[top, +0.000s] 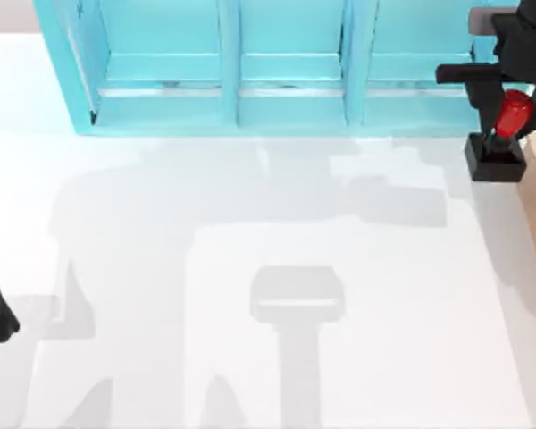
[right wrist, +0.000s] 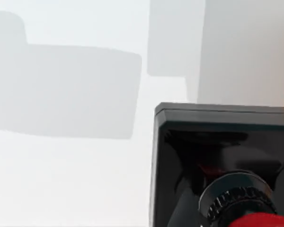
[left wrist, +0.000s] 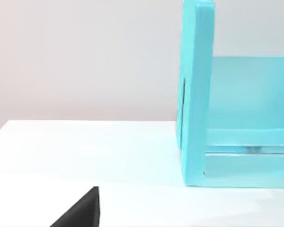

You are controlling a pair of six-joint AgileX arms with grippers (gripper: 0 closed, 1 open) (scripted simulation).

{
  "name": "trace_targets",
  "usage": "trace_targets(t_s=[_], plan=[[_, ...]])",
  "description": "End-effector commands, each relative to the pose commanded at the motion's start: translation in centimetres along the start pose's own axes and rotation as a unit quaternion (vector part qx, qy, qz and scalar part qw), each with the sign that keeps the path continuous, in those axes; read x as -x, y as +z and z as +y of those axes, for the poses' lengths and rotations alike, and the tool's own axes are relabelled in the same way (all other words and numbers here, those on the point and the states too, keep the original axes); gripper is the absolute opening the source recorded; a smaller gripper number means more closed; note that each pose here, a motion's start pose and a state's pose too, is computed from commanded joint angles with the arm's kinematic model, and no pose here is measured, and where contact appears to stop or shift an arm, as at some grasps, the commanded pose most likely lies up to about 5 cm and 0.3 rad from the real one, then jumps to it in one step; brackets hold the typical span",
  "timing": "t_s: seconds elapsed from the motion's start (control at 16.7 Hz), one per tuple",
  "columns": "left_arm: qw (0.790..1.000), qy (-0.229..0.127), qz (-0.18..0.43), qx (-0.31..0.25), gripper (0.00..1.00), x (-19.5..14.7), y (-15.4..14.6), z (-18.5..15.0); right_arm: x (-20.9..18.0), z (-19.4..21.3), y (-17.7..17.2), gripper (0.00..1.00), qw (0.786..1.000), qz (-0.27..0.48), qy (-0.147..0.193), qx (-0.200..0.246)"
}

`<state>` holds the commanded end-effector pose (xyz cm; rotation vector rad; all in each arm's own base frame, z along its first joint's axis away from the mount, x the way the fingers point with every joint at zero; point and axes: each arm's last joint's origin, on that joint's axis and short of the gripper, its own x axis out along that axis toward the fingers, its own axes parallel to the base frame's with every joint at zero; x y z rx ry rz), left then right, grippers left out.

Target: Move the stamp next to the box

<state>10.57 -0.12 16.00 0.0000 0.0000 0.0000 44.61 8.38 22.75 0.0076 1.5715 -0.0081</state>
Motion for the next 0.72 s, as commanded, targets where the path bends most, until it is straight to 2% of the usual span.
trace_targets(t_s=[0.36, 0.72], plan=[[1.000, 0.000, 0.000, 0.000, 1.00, 0.00, 0.00, 0.00, 0.00, 0.00, 0.00, 0.98, 1.000, 0.000, 0.000, 0.000], [1.000, 0.000, 0.000, 0.000, 1.00, 0.00, 0.00, 0.00, 0.00, 0.00, 0.00, 1.00, 1.000, 0.000, 0.000, 0.000]])
